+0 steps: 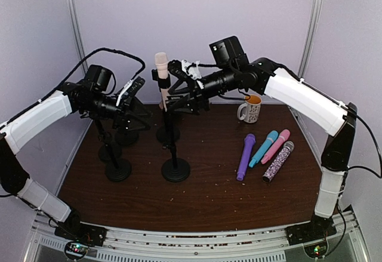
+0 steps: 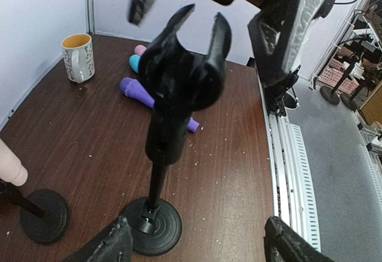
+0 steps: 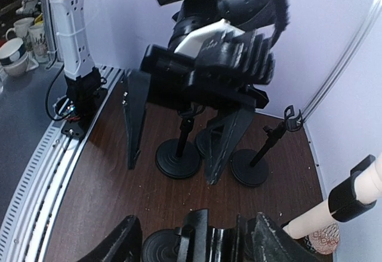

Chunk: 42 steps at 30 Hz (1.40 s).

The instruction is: Remove the microphone from the stand

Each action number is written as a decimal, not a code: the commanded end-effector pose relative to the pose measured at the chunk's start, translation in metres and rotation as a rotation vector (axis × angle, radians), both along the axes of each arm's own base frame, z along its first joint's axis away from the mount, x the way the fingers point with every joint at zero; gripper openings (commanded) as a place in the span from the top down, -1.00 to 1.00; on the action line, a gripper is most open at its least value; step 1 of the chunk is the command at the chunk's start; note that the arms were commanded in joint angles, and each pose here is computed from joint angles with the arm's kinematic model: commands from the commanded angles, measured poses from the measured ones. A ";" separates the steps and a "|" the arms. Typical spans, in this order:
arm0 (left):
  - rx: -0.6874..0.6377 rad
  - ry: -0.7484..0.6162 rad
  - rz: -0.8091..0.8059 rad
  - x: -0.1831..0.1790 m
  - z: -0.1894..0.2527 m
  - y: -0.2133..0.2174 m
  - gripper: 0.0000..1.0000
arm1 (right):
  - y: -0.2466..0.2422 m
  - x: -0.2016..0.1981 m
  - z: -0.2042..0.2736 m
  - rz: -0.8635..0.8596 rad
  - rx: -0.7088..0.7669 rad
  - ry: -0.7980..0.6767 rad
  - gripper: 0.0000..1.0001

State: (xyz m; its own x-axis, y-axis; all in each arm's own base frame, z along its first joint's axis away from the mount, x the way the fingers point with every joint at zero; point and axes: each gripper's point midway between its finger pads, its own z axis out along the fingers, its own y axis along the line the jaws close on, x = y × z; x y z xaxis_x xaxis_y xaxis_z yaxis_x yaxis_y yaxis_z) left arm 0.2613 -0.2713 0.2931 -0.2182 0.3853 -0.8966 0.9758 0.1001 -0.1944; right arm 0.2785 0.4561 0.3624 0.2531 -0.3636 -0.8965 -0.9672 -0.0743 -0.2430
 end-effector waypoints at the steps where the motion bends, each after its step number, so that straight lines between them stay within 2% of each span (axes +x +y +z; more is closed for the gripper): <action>1: -0.030 -0.048 -0.003 0.015 0.008 -0.018 -0.56 | -0.011 0.033 0.039 -0.163 0.102 -0.086 -0.44; 3: -0.034 -0.037 -0.006 0.020 0.007 -0.022 -0.55 | -0.019 0.041 0.055 -0.254 0.169 -0.087 -0.62; 6: -0.025 -0.025 -0.005 0.022 0.000 -0.024 -0.52 | -0.036 0.039 0.080 -0.362 0.288 -0.043 -0.72; 8: -0.006 -0.030 0.005 0.023 -0.008 -0.022 -0.51 | -0.049 0.035 0.084 -0.444 0.355 0.003 -0.67; 11: 0.024 -0.031 0.033 0.026 -0.022 -0.019 -0.42 | -0.062 0.015 0.078 -0.510 0.429 0.068 -0.45; 16: 0.037 -0.008 0.075 0.036 -0.047 -0.019 -0.27 | -0.060 -0.015 0.022 -0.616 0.408 0.228 -0.23; 19: 0.032 0.024 0.076 0.039 -0.062 -0.022 -0.22 | -0.059 -0.017 -0.026 -0.737 0.374 0.363 -0.13; 23: 0.014 0.051 0.062 0.042 -0.075 -0.027 -0.17 | -0.066 -0.016 -0.076 -0.886 0.430 0.481 -0.03; 26: 0.015 0.068 0.059 0.044 -0.080 -0.029 -0.12 | -0.057 -0.020 -0.095 -0.920 0.440 0.473 -0.01; 31: 0.010 0.056 0.059 0.038 -0.065 -0.019 -0.14 | -0.028 -0.013 -0.097 -0.999 0.429 0.368 -0.04; 42: 0.020 -0.044 0.172 0.030 -0.015 0.024 -0.30 | -0.019 0.009 -0.051 -1.147 0.587 0.208 0.04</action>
State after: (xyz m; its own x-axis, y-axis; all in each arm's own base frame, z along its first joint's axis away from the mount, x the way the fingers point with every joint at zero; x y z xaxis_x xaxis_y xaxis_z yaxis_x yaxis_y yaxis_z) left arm 0.2962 -0.2566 0.2573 -0.2858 0.3613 -0.8876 0.9465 0.2509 -0.2027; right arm 0.2755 0.4459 0.2826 -0.1974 0.1135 -0.9737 -0.5133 0.8343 0.2013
